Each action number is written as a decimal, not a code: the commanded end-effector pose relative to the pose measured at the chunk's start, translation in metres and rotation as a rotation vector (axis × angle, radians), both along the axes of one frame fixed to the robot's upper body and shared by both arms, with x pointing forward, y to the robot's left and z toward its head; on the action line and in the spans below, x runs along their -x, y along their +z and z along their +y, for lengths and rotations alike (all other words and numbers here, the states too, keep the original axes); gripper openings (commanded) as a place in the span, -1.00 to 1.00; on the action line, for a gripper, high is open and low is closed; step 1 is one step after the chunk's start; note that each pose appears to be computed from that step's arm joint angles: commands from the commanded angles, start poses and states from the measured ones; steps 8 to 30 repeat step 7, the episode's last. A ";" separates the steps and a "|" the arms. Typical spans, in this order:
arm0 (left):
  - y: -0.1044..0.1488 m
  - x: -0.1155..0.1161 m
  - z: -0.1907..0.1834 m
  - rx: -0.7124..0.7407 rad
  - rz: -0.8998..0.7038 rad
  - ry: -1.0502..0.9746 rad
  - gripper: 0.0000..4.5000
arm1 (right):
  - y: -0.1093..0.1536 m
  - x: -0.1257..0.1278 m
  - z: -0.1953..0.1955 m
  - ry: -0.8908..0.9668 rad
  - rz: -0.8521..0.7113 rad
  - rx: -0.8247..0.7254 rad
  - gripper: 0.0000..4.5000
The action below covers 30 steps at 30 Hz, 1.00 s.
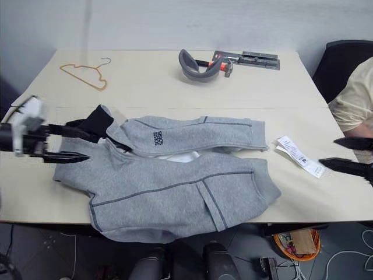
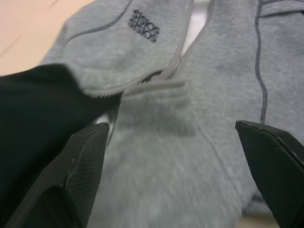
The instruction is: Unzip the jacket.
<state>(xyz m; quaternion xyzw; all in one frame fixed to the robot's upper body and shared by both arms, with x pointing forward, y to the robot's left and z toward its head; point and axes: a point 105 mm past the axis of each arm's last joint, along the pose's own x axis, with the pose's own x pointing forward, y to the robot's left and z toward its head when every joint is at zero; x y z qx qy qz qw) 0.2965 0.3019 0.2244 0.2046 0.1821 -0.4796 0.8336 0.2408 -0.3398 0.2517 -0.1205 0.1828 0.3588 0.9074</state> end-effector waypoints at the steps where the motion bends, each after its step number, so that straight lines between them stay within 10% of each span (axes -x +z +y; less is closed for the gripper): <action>1: 0.010 0.016 0.010 0.027 -0.032 0.010 1.00 | 0.009 0.014 -0.001 0.047 0.012 0.007 0.99; 30: 0.003 0.032 0.018 0.021 -0.034 0.055 1.00 | 0.010 0.004 0.001 0.028 -0.055 -0.019 0.99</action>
